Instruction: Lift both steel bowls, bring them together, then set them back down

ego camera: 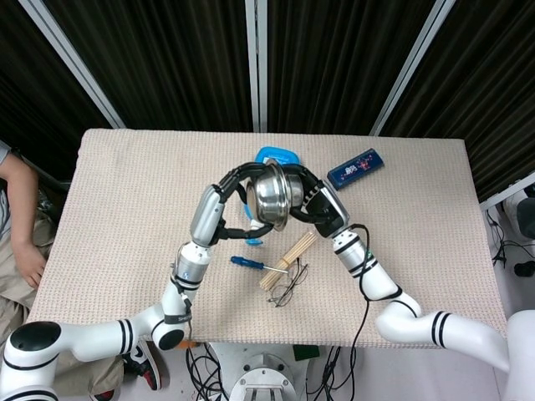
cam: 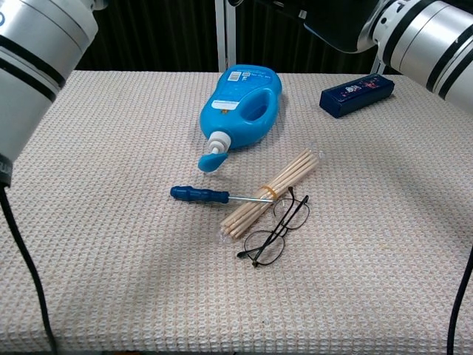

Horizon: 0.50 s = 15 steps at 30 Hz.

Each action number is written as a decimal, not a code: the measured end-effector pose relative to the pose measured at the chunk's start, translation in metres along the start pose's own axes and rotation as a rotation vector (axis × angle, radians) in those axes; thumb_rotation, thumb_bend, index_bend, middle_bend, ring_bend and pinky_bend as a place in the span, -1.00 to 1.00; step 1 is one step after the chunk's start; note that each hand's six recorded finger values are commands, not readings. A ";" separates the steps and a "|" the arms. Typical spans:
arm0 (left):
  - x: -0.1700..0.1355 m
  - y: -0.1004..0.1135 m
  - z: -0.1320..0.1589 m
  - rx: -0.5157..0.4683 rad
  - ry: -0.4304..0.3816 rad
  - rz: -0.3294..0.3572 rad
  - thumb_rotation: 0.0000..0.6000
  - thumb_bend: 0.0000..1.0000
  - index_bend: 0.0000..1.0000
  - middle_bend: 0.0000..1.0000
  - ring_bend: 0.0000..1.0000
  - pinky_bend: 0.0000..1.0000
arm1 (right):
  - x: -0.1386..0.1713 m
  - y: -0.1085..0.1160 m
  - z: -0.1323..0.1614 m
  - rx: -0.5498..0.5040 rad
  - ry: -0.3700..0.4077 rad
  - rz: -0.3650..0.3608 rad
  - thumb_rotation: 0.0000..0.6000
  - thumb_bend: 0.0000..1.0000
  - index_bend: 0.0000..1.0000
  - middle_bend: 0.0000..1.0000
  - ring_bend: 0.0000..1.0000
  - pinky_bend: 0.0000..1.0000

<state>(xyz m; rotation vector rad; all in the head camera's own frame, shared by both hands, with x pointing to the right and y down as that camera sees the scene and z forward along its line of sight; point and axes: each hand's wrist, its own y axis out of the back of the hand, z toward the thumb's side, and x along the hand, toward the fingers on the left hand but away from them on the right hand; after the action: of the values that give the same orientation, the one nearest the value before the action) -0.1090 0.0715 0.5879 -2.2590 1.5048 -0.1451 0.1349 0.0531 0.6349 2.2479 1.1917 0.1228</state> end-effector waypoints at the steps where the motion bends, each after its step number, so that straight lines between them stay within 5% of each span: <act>1: 0.000 0.000 0.000 0.005 -0.002 0.000 1.00 -0.65 0.23 0.26 -0.10 0.19 | -0.001 -0.003 -0.001 0.005 -0.002 0.004 1.00 -0.65 0.38 0.07 -0.25 -0.59; 5: -0.002 0.013 -0.002 0.027 0.000 0.038 1.00 -0.65 0.23 0.26 -0.10 0.19 | 0.007 0.010 0.000 -0.004 0.005 -0.043 1.00 -0.65 0.38 0.07 -0.25 -0.59; 9: -0.011 0.049 -0.010 0.068 0.012 0.102 1.00 -0.64 0.27 0.31 -0.05 0.24 | 0.028 0.044 0.013 0.037 0.028 -0.132 1.00 -0.64 0.38 0.07 -0.25 -0.59; 12: -0.023 0.081 -0.022 0.117 0.043 0.130 1.00 -0.64 0.30 0.34 -0.03 0.26 | 0.045 0.068 0.026 0.136 0.043 -0.191 1.00 -0.57 0.38 0.07 -0.25 -0.59; 15: -0.033 0.099 -0.042 0.220 0.109 0.074 1.00 -0.64 0.32 0.36 -0.01 0.27 | 0.064 0.089 0.036 0.305 0.036 -0.249 1.00 -0.52 0.39 0.07 -0.25 -0.59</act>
<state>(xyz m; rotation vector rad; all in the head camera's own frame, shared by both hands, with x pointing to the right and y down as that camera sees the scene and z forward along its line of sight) -0.2200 0.0572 0.5910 -2.0486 1.5424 -0.3969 0.2499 0.0487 0.6410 2.3336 1.5888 -0.1255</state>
